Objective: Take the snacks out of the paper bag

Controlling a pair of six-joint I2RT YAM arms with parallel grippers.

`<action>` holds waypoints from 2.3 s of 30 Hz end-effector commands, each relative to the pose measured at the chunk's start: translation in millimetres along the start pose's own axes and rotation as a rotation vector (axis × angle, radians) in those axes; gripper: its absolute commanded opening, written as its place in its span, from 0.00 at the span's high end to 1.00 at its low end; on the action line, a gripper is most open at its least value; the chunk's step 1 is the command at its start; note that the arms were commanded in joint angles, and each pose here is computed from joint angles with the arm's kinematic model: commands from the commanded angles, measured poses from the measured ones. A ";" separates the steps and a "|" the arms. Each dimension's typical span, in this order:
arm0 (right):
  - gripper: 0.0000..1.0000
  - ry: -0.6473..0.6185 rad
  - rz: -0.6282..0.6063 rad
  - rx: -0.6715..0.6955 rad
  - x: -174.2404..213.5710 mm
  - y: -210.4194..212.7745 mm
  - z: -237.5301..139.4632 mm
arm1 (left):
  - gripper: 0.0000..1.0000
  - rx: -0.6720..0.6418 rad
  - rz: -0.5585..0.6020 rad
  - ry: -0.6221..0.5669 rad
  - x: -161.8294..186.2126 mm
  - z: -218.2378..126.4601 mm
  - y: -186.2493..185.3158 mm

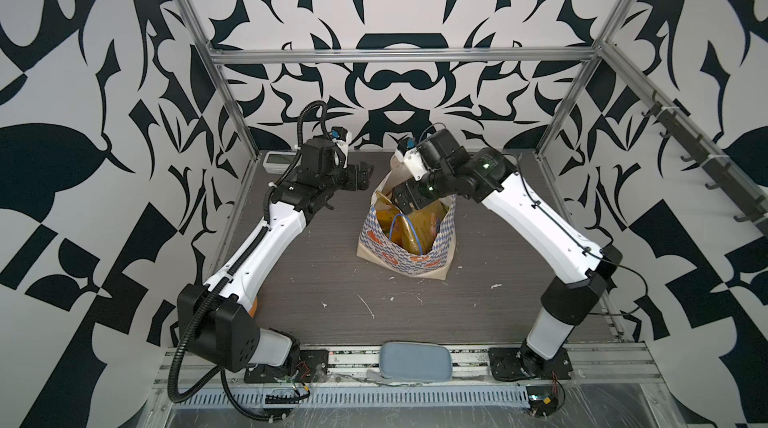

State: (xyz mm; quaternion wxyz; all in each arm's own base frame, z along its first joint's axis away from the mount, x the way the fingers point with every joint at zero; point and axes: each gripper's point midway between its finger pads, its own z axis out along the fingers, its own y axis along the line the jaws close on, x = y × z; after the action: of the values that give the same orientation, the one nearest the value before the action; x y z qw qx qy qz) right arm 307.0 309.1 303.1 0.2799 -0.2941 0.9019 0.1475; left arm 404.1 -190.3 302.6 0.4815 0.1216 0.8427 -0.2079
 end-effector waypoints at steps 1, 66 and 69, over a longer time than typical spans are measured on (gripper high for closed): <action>0.00 -0.009 -0.042 0.076 4.3 0.7 -26.7 | 0.10 -0.004 0.018 0.006 1.5 -2.1 1.5; 1.00 -0.610 0.335 -0.696 -129.4 -46.9 -138.3 | 0.09 -0.052 -0.012 -0.043 -0.2 -1.0 10.9; 1.00 -0.679 0.340 -0.721 -139.7 -60.8 -167.0 | 0.09 -0.064 -0.004 -0.048 2.3 -1.5 13.8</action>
State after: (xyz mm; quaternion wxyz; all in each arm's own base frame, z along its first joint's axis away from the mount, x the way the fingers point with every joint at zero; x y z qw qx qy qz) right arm 390.9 260.6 397.3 0.3037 -0.0812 0.7987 0.5130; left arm 407.2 -182.3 300.5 0.4989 0.1064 0.8384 -0.1919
